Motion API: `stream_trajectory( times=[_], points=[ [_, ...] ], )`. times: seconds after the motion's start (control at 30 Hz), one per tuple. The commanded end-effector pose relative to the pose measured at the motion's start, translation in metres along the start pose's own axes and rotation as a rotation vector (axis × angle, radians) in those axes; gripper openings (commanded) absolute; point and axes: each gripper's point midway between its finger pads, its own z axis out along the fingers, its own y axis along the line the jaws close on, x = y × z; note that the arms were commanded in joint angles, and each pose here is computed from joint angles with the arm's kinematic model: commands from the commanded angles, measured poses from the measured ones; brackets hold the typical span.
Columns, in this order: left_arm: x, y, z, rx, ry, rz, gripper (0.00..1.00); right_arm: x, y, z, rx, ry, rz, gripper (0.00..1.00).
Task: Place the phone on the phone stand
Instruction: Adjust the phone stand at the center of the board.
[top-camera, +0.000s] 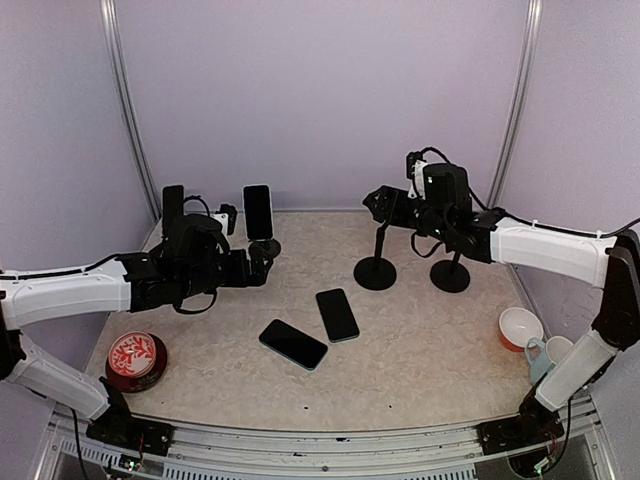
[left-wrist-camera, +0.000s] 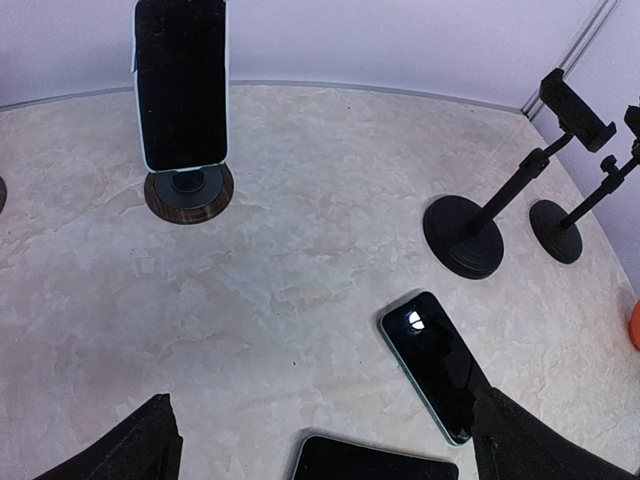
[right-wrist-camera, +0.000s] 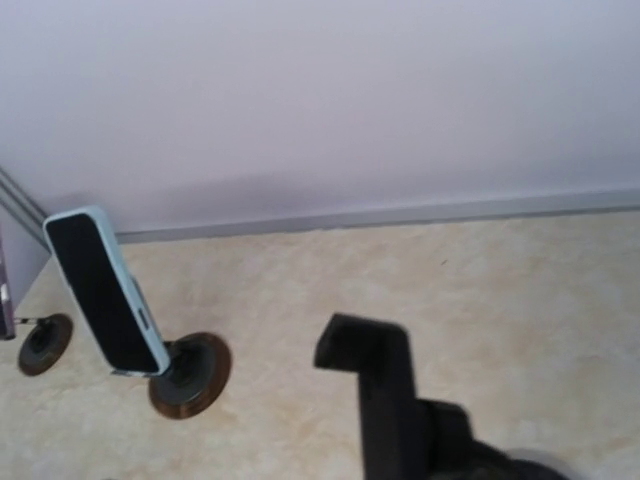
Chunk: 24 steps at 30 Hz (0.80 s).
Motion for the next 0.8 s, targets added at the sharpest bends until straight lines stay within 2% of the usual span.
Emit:
stream_trajectory(
  times=[0.0,0.57,0.77],
  points=[
    [0.000,0.004,-0.006,-0.016,-0.009,-0.003,0.99,0.001,0.003,0.009,-0.026,0.010,0.067,0.82],
    [-0.004,0.007,-0.012,-0.024,-0.029,-0.017,0.99,0.015,-0.007,0.023,-0.042,0.050,0.156,0.67],
    [-0.004,0.008,-0.012,-0.029,-0.030,-0.017,0.99,0.019,-0.009,0.026,-0.050,0.054,0.168,0.58]
  ],
)
